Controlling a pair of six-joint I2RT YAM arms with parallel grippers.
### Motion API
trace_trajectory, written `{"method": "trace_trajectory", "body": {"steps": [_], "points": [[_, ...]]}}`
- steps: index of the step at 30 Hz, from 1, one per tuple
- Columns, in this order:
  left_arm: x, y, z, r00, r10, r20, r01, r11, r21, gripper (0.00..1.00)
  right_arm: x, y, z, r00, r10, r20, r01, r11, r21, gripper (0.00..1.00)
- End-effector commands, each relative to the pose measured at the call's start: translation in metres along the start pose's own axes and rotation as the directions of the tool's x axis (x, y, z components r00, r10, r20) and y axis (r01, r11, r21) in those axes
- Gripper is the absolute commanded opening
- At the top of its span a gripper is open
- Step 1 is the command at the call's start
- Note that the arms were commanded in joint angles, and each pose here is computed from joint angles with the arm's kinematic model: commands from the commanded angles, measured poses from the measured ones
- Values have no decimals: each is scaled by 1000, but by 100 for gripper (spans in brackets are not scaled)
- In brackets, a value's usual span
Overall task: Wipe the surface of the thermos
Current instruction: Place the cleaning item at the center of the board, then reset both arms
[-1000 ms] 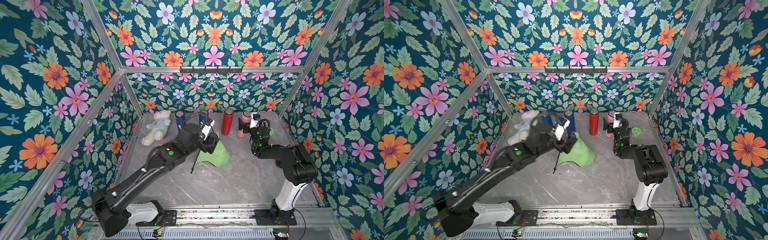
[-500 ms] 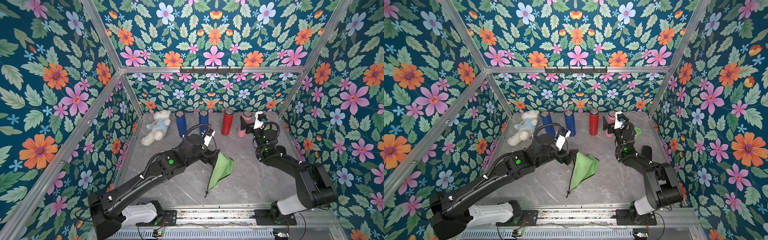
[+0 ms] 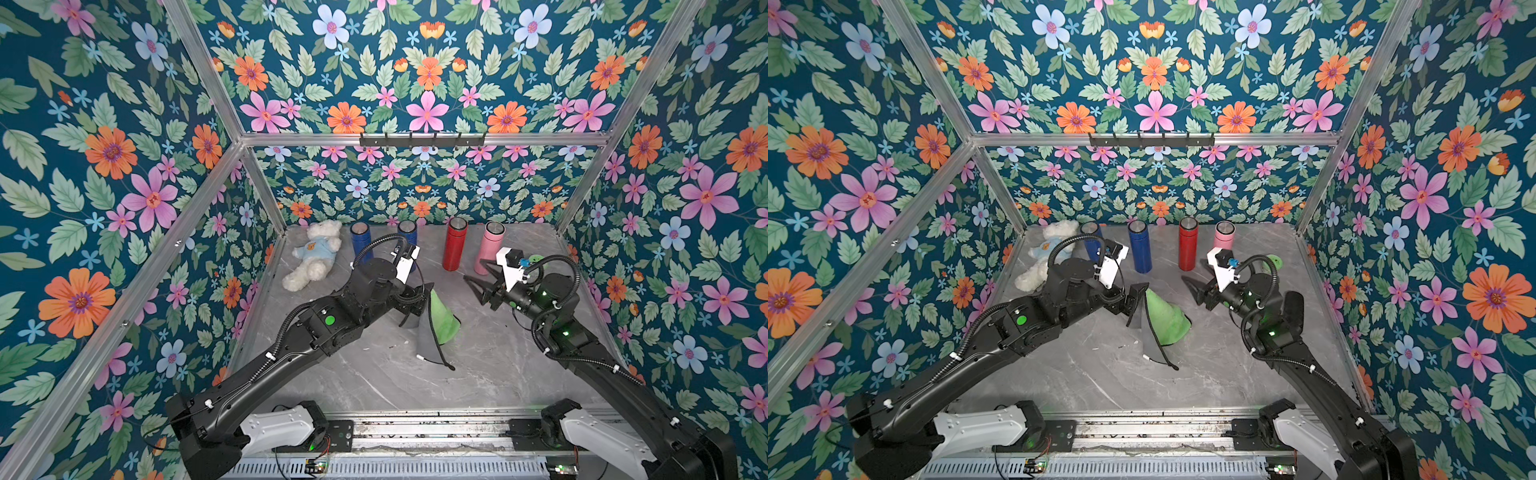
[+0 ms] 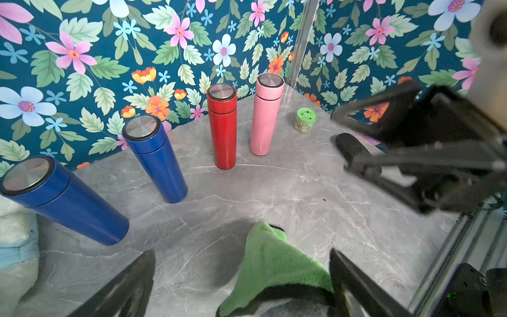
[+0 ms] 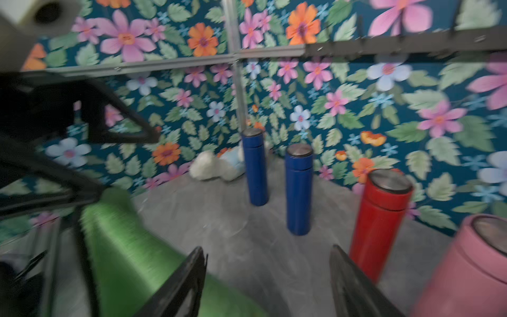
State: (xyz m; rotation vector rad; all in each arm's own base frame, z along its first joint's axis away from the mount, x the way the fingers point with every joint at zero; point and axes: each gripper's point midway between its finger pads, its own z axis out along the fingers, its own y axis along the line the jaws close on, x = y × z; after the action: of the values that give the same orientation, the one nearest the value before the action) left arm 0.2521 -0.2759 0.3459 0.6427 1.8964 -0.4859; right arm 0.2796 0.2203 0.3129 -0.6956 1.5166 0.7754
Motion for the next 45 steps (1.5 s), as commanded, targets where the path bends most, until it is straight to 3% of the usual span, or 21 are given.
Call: {"method": "trace_trajectory", "body": {"steps": [1,7,8,12,13,15,18,20,26,29,32,35,41,45], "points": [[-18,-3,-1,998,3,55,-4,1000,15,99,23,48,7,993,60,-104,-79,978,-191,71],[-29,-10,-1,998,1,66,-4,999,47,99,31,73,36,989,90,-121,-120,955,-271,65],[-29,-11,0,998,4,63,-7,999,51,99,31,72,40,988,94,-123,-125,955,-269,60],[-31,-12,-2,998,3,68,-7,998,59,99,40,68,54,981,112,-158,-152,953,-263,18],[-32,-12,-3,997,2,73,-6,998,57,99,43,67,56,980,114,-163,-154,953,-261,12],[-35,-7,-7,996,2,85,-5,999,34,99,51,64,56,978,118,-174,-159,957,-244,11],[-37,4,-14,994,0,110,2,1000,-20,99,57,57,51,974,118,-191,-155,970,-189,26],[-31,14,-15,992,-5,122,13,998,-63,99,58,47,46,970,127,-208,-154,981,-116,28],[31,74,8,984,-112,142,134,979,-154,99,87,4,25,934,195,-298,-152,975,162,53],[64,109,10,962,-179,208,220,956,-195,99,99,-34,5,917,275,-289,-172,927,334,62],[93,145,6,945,-208,252,272,927,-256,99,99,-78,-26,913,359,-196,-231,848,478,66],[120,190,-5,931,-232,280,326,874,-360,99,102,-113,-58,922,362,-139,-216,777,591,67],[174,279,-48,871,-295,392,474,712,-518,99,123,-150,-96,949,286,-135,-101,677,729,75],[205,307,-58,885,-245,397,454,648,-612,99,143,-170,-113,948,309,-75,-143,623,769,76]]}}
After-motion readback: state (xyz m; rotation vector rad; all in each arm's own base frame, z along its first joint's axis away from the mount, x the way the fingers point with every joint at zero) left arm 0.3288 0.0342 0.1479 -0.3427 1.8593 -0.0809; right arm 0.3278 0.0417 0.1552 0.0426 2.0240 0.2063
